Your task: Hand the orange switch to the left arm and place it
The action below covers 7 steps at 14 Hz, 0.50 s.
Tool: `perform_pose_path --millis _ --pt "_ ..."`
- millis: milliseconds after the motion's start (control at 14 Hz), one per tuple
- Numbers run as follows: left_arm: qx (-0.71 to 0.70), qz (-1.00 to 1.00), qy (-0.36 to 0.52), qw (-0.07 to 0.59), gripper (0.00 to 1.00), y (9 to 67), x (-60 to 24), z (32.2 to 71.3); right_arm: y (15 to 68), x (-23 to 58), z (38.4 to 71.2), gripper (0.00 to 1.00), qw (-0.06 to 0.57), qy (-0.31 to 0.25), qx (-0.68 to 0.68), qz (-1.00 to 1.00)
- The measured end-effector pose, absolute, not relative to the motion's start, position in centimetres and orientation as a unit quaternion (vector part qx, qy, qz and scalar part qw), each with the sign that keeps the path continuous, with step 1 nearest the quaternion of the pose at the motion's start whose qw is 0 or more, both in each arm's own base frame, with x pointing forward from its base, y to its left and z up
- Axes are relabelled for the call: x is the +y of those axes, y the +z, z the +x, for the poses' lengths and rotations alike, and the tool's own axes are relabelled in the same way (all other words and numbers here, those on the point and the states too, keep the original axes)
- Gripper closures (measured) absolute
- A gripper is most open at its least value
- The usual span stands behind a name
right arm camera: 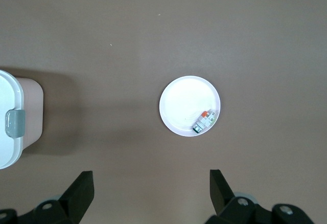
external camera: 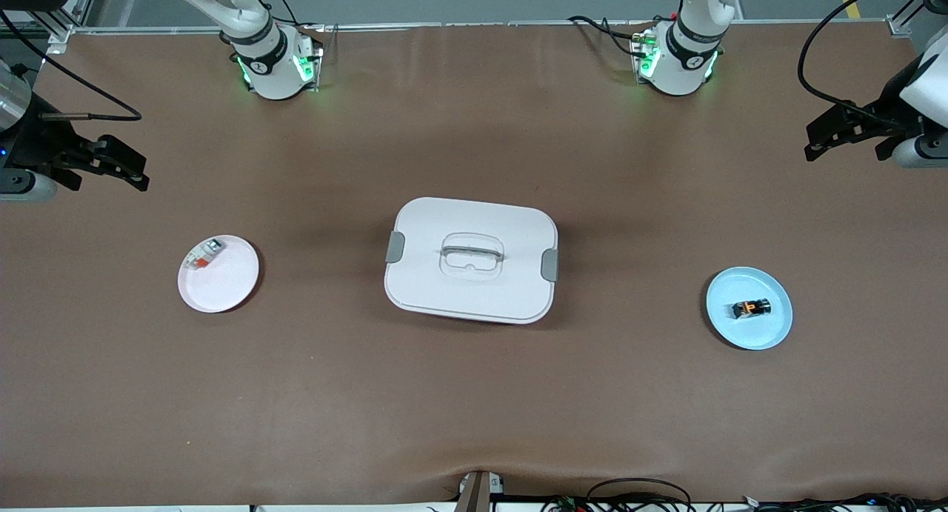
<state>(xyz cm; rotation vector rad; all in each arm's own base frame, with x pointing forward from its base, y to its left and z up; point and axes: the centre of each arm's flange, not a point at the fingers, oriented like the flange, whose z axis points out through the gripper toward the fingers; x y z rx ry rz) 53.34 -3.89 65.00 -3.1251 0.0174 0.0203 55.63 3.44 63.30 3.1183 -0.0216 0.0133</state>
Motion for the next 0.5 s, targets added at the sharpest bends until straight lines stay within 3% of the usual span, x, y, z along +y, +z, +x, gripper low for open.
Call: perform_pose_path --millis 499 --pt "0.015 -1.000 0.007 0.008 0.00 65.01 -4.88 53.25 63.29 3.50 55.62 0.00 0.012 0.004 -0.006 1.000"
